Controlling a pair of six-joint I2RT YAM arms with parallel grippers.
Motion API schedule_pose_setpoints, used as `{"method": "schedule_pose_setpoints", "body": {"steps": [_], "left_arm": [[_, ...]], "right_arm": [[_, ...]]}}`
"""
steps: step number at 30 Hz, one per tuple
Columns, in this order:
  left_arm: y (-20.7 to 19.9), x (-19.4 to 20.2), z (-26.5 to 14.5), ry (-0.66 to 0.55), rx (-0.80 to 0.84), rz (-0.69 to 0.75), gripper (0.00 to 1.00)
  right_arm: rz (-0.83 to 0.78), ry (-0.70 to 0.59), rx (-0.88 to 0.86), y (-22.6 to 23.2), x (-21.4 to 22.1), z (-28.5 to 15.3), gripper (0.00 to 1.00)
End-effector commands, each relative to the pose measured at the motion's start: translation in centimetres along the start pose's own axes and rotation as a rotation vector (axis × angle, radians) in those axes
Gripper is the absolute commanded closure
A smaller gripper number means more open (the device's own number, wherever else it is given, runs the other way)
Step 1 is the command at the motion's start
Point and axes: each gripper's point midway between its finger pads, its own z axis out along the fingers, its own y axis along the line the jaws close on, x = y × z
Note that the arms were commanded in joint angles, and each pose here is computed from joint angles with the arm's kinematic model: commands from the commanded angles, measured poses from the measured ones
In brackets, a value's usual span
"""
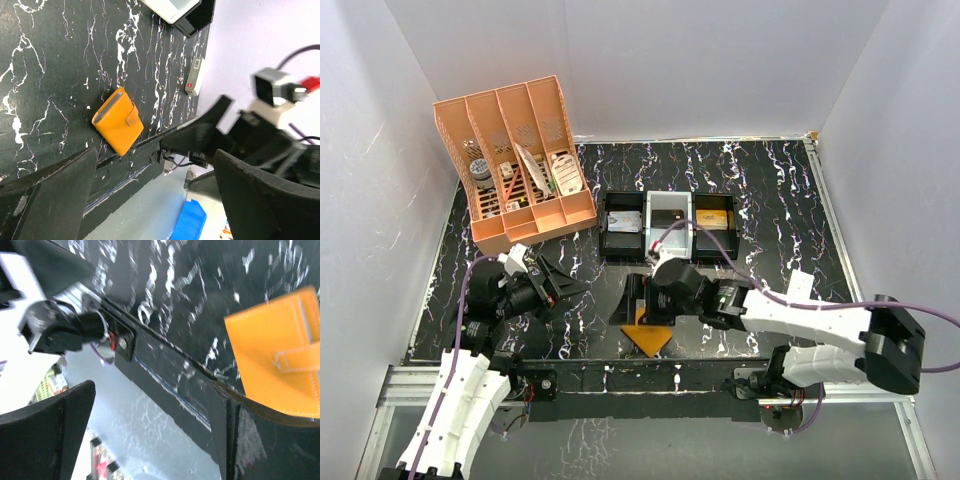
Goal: Take the credit cards out of the card holder
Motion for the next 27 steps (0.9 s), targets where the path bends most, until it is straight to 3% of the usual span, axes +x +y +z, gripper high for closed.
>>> {"method": "schedule_pose_setpoints", "body": {"steps": [1, 5, 13, 17, 22, 27], "left_arm": [[-1.3, -0.1, -0.2, 0.0, 0.057, 0.012, 0.01], [-1.5, 0.0, -0.1, 0.049, 0.025, 0.036, 0.01], [-0.4, 2.2, 3.5, 0.168, -0.042, 0.073, 0.02], [0.5, 4.2, 5.6, 0.208, -0.111, 0.083, 0.01], [1.1, 6.7, 7.2, 0.245, -0.217, 0.089, 0.01], [3.3, 8.7, 7.2, 0.282, -0.379, 0.14, 0.01]], "right_arm": [[-0.2, -0.151, 0.211, -2.9, -4.5, -3.9, 0.21], [-0.194, -0.107, 0.317, -7.3, -5.1, -5.2, 0.27], [-0.099, 0.018, 0.281, -10.9, -2.6, -3.1, 0.31], [-0.02, -0.045, 0.392, -13.3, -2.9, -3.5, 0.35], [-0.016, -0.091, 0.198, -11.0, -3.0, -2.9, 0.37], [0.005, -0.022, 0.236, -12.4, -1.7, -2.1, 0.39]]}}
